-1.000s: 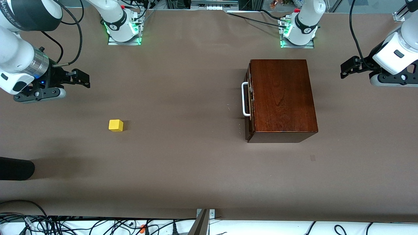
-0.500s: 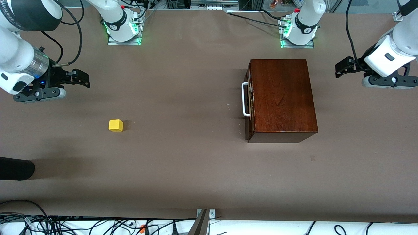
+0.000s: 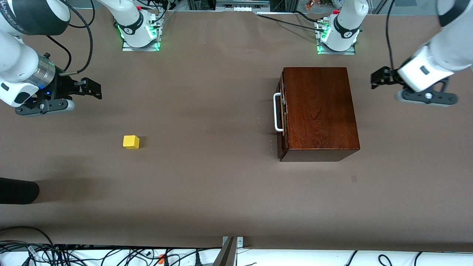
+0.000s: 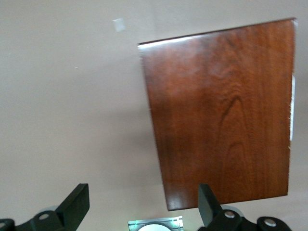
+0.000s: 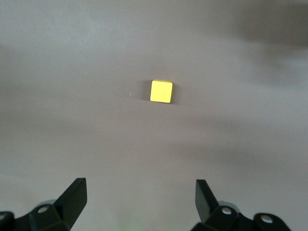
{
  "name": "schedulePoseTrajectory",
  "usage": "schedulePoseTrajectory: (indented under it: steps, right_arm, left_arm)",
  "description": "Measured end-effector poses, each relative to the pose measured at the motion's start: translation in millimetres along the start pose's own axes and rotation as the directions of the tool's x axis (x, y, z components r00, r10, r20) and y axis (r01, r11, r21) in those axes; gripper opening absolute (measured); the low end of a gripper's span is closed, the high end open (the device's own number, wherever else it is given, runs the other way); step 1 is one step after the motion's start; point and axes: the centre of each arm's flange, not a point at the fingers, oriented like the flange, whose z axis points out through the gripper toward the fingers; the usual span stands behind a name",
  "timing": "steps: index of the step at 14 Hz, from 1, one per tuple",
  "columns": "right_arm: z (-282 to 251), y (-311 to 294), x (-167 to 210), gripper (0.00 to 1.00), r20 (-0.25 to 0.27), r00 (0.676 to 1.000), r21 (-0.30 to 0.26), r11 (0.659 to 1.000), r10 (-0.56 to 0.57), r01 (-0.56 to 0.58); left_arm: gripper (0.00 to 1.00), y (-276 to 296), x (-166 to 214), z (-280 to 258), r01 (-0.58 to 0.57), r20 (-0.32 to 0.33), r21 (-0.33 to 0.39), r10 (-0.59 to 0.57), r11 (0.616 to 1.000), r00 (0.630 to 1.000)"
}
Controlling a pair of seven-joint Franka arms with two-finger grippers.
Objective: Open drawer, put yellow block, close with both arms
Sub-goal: 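Move the left gripper down to the white drawer handle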
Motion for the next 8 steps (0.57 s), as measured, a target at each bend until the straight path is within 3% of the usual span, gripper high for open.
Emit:
schedulePoseTrajectory:
  steps: [3, 8]
  right_arm:
    - [0.0, 0.6, 0.0, 1.0, 0.0, 1.0, 0.0, 1.0, 0.001, -0.001]
    - [-0.1, 0.8, 0.0, 1.0, 0.0, 1.0, 0.0, 1.0, 0.001, -0.001]
  left_arm:
    - [1.0, 88.7, 18.2, 24.8, -0.087, -0.007, 0.01, 0.087, 0.996, 0.996]
    - [1.0, 197.2, 39.0, 74.1, 0.0, -0.04, -0.014, 0.0, 1.0, 0.999]
